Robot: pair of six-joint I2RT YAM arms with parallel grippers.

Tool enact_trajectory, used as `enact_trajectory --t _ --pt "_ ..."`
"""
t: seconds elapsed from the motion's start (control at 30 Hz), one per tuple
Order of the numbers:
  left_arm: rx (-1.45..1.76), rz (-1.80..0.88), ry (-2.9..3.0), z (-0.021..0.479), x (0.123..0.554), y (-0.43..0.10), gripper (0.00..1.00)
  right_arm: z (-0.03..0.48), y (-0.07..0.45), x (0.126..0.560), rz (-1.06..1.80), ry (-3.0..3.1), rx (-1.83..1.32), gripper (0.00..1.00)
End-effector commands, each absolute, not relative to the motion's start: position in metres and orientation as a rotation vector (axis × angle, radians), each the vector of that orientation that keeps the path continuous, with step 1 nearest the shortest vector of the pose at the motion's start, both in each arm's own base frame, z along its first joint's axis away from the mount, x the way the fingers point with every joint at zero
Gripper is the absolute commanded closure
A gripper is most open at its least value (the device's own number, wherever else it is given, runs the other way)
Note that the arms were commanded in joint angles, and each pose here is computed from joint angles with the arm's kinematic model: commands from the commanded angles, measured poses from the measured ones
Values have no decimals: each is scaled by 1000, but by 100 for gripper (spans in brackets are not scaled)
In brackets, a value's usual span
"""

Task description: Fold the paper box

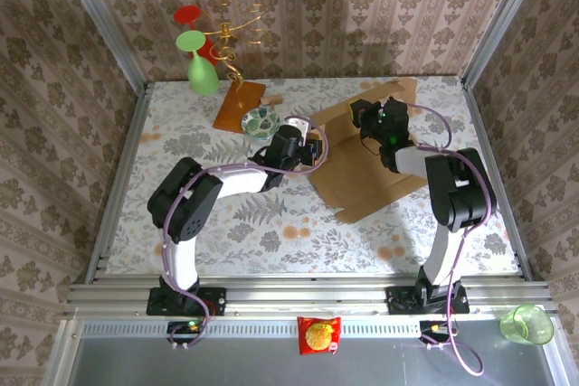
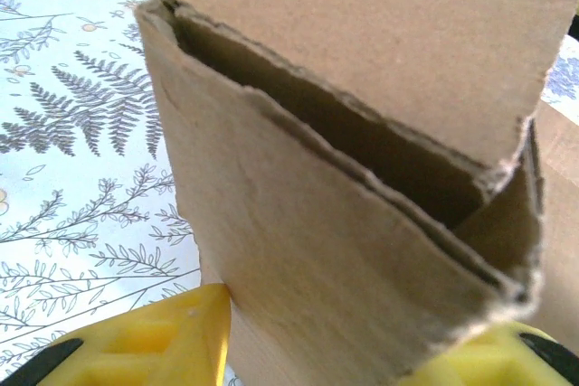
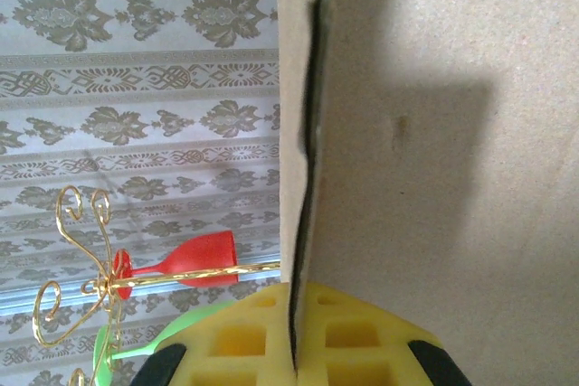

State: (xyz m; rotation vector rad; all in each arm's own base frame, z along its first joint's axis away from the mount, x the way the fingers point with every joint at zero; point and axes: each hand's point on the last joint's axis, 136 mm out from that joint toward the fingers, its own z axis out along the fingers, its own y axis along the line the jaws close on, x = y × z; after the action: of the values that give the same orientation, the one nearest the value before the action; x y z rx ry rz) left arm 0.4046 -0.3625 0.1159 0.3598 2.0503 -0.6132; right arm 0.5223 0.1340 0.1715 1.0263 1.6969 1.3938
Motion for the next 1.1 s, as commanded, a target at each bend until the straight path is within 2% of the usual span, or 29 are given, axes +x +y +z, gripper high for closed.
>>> enact_trajectory --t 0.0,0.2,0.53,0.73,0.9,1.03,1.07 --pt "255 -492 2091 100 418 -348 56 153 145 510 1401 1750 1083 100" --pt "217 -483 2092 96 425 -352 52 155 147 509 1409 1750 1088 100" --pt "162 -421 2117 84 433 -349 57 154 146 506 1406 1750 1108 100" --pt "113 -264 2181 75 439 -343 75 152 144 504 1406 1727 1136 100" --pt "75 -143 2220 68 442 -333 85 156 146 503 1408 1709 1155 100" --pt "54 -65 2245 64 444 -326 100 156 146 501 1402 1694 1184 100" --pt "50 -42 2247 64 445 -323 100 157 146 500 1402 1689 1190 100"
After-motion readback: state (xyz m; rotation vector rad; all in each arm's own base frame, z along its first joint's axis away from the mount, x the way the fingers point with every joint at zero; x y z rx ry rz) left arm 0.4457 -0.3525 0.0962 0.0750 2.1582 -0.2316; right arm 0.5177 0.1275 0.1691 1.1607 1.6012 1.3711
